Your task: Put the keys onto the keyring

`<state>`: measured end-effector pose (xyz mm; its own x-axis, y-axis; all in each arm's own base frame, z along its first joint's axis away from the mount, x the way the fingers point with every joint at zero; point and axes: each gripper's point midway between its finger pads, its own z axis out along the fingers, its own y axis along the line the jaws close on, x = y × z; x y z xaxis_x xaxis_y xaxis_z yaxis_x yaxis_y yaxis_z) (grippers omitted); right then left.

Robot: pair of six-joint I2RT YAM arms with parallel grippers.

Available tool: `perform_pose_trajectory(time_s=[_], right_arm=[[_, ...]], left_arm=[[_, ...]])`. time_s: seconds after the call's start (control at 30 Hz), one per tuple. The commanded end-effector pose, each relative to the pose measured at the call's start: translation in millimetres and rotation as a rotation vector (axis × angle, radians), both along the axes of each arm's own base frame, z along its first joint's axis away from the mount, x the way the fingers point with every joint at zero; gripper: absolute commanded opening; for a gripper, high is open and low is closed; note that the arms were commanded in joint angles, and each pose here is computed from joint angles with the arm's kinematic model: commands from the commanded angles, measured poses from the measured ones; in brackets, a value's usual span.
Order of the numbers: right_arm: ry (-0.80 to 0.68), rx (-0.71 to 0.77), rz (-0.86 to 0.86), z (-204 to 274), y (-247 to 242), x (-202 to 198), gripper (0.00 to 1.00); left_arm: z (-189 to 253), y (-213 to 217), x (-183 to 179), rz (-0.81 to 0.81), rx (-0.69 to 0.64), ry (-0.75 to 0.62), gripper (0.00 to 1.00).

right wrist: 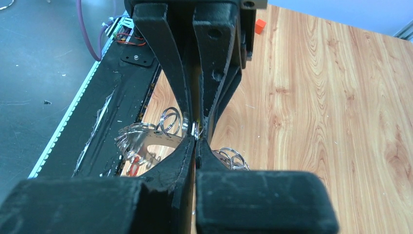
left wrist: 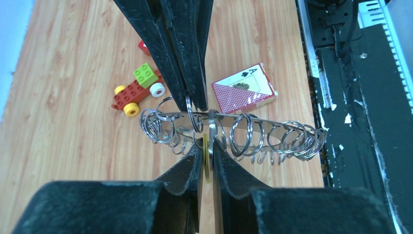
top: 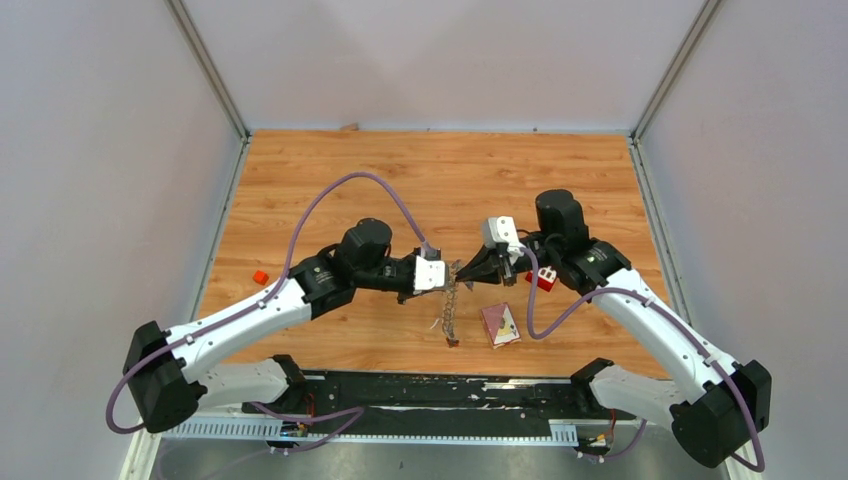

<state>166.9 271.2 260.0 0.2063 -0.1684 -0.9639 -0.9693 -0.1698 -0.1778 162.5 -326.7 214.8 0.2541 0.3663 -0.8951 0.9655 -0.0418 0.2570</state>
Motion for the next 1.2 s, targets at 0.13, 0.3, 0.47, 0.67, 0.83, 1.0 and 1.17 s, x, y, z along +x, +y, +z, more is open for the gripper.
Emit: perform_pose_trajectory(time_s=[0.13, 0.3, 0.47, 0.67, 0.83, 1.0, 1.17], right_arm=[[-0.077, 0.052, 0.02, 20.3, -0.8, -1.9, 0.0], [-0.075, 0.047, 0.017, 16.7, -0.4, -0.2, 0.0], [-0.072, 0.044, 0.015, 14.6, -0.2, 0.5, 0.0], [-0.077, 0.038, 0.004, 11.8, -0.8, 2.4, 0.0], [-0.079, 0.031, -0.012, 8.4, -0.8, 6.1, 0.0], [-0.083, 0.026, -0.037, 7.6, -0.6, 10.8, 0.0], [-0.09, 0.015, -0.084, 6.2, -0.8, 20.3, 0.0]], left_arm=[[9.0, 18.4, 4.7, 0.02, 0.029, -0.136, 0.18], [17.4, 19.8, 4.0, 0.006, 0.034, -0.157, 0.16], [25.5, 16.4, 4.2, -0.012, 0.043, -0.156, 0.07], [37.4, 14.6, 6.6, -0.008, 0.04, -0.162, 0.0], [51.0, 18.5, 4.9, -0.016, 0.044, -0.185, 0.0], [53.2, 24.1, -0.6, -0.04, 0.068, -0.19, 0.0], [46.5, 27.2, 3.8, -0.019, 0.102, -0.188, 0.0]])
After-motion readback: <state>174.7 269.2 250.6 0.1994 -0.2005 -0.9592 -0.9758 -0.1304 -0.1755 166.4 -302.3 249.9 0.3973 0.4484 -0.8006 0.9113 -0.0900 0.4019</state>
